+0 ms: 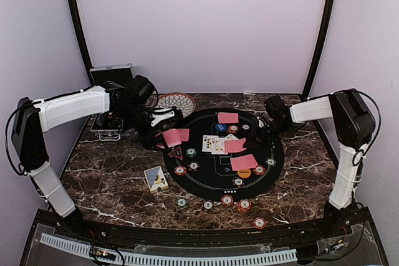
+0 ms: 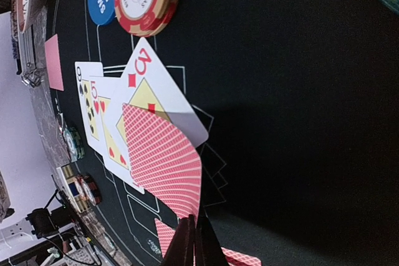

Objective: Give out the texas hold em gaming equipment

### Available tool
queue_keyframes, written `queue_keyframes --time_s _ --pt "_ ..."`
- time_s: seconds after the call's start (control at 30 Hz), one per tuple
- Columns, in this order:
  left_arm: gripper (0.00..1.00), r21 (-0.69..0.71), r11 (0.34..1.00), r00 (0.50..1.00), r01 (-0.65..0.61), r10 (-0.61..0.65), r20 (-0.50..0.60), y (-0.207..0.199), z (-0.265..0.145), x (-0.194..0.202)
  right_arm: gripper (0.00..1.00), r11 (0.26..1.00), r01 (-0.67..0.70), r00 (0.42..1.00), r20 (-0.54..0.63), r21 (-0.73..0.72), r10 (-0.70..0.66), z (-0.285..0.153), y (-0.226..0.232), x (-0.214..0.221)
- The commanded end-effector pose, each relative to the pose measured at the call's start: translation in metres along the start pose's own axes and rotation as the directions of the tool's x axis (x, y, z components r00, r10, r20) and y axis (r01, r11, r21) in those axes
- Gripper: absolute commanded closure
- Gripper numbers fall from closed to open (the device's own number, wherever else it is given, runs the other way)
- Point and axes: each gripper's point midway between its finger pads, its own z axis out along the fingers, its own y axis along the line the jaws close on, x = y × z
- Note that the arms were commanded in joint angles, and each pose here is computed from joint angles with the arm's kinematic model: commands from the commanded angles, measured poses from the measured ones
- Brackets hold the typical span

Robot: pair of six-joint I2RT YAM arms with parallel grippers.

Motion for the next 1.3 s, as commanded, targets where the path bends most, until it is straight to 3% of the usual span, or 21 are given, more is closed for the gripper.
queue_keyframes --time_s 0.0,0.07,0.3,0.43,0.57,0.83,1.27 --pt "1.0 0.0 1.0 1.0 -0.012 0.012 0.027 -0.006 -0.015 -0.005 0.84 0.997 0.029 0.999 0.021 0.068 -0.031 -0.005 -0.008 -0.008" --pt "1.0 0.0 1.0 1.0 -0.012 0.012 0.028 -0.006 -0.015 -0.005 0.71 0.997 0.038 0.999 0.034 0.074 -0.04 -0.009 -0.006 -0.01" --pt "1.0 0.0 1.0 0.999 -0.012 0.012 0.03 -0.005 -0.016 -0.007 0.5 0.996 0.076 0.99 0.112 0.055 -0.082 -0.036 0.024 -0.022" --pt "1.0 -0.001 1.0 0.999 -0.01 0.01 0.034 -0.005 -0.016 -0.008 0.36 0.986 0.145 0.981 0.144 -0.088 -0.131 -0.047 0.082 -0.016" --pt "1.0 -0.003 1.0 0.999 -0.012 0.013 0.04 -0.004 -0.016 -0.01 0.27 0.933 0.204 0.978 0.101 -0.297 -0.181 -0.039 0.156 0.01" --pt "1.0 -0.001 1.0 0.999 -0.013 0.013 0.044 -0.003 -0.017 -0.012 0.22 0.822 0.23 0.961 -0.009 -0.521 -0.275 -0.012 0.245 0.062" --pt "1.0 0.001 1.0 0.999 -0.014 0.014 0.051 -0.004 -0.018 -0.013 0.22 0.8 0.224 0.941 -0.091 -0.556 -0.327 0.02 0.269 0.087"
